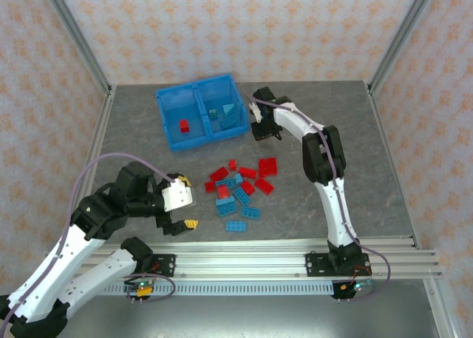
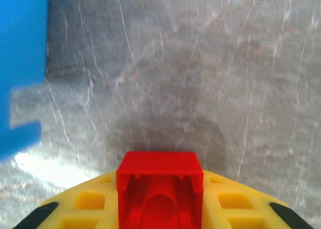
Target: Sort the legos into containers by color
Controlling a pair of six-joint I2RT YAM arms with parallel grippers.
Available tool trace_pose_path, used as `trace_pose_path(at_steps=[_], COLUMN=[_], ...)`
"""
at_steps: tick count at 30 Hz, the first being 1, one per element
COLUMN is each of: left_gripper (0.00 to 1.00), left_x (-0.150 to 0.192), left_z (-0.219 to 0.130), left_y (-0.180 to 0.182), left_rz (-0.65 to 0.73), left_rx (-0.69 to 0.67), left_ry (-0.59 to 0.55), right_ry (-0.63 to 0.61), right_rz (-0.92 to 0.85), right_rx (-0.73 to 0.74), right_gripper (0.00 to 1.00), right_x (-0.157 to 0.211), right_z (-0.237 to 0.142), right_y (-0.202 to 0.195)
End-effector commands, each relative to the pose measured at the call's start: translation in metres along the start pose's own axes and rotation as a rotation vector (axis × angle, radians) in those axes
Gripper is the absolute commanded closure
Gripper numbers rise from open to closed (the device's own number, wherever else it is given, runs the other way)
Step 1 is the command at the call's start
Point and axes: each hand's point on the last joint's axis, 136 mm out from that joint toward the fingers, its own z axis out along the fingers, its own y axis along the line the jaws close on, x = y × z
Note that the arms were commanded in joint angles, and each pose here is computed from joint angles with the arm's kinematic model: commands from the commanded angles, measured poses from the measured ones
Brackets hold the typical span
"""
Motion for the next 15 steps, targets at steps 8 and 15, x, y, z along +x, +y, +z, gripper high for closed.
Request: trace_pose_path(at_steps=[8,15], left_gripper=[0.0,0.0], left_x=[-0.02,-0.003], left_z=[-0.039,-0.103], left_y=[0.037,0.075], left_rz=[-0.226,-0.545], left_rx=[-0.283,-0.65], left_ry=[-0.113,-0.123], right_ry=[-0.459,-0.584], right_rz=[0.151,0.111], right_rx=[-0.158,-0.311], right_gripper=[0.75,0.74], right_x=[-0.01,-0.028], right_z=[-0.195,-0.236], right_y=[0.074,0.187])
